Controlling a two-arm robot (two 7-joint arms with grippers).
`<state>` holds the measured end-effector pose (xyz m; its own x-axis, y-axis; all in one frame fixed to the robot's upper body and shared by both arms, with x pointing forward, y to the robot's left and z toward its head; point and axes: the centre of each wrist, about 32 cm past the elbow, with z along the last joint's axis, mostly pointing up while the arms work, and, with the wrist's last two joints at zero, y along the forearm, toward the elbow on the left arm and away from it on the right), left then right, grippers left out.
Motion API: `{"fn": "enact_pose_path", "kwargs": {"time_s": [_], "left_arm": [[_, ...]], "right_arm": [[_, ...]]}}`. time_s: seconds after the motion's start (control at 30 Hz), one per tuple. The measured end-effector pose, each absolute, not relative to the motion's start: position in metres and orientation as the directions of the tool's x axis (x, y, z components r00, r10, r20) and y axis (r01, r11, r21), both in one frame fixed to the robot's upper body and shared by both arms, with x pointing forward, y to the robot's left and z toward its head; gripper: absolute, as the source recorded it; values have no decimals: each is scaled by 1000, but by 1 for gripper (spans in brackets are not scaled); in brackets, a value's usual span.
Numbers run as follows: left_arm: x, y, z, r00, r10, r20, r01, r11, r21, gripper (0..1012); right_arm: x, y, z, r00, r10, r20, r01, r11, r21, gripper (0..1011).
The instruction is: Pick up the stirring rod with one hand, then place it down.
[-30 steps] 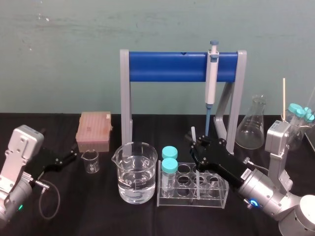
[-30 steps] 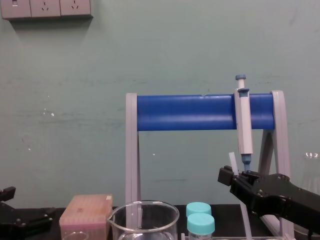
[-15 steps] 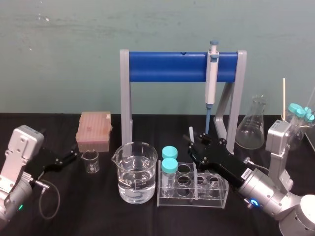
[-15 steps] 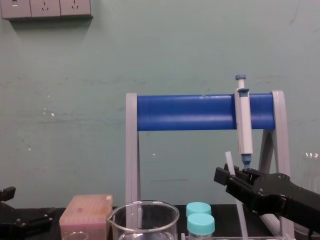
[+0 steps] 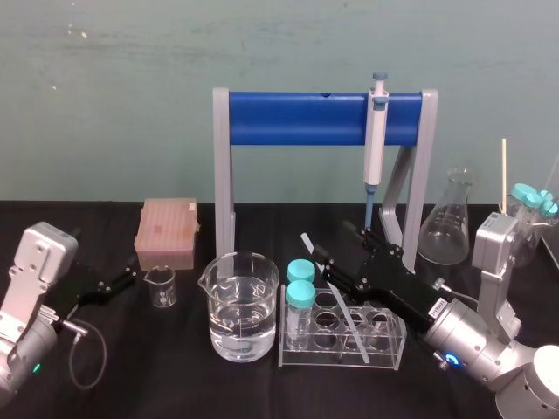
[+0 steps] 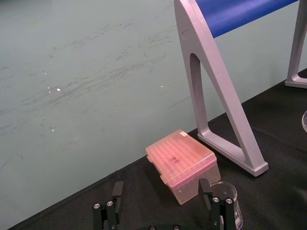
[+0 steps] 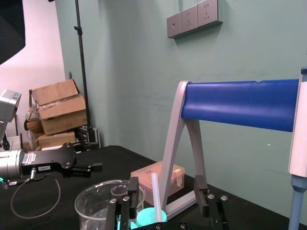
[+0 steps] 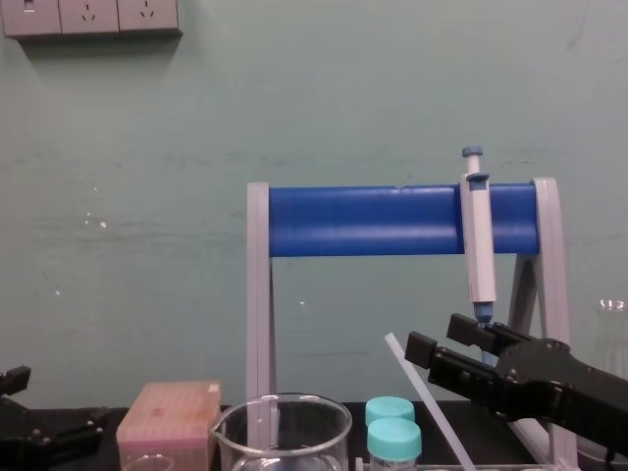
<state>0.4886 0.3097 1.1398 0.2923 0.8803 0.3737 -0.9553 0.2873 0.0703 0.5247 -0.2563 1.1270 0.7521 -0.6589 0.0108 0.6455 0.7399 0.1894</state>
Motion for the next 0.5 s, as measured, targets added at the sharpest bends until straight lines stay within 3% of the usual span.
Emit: {"fn": "enact_pose_path", "kwargs": {"time_s": [0.3, 0.5], "left_arm": [[489, 310, 1140, 292, 880, 374, -955, 287, 70, 1000], [489, 310, 1140, 292, 880, 374, -955, 287, 70, 1000]], "right_arm": [[525, -256, 1127, 753, -658, 11, 645, 740, 190, 970], [525, -262, 1138, 675, -738, 27, 716, 663, 220, 1003]]}}
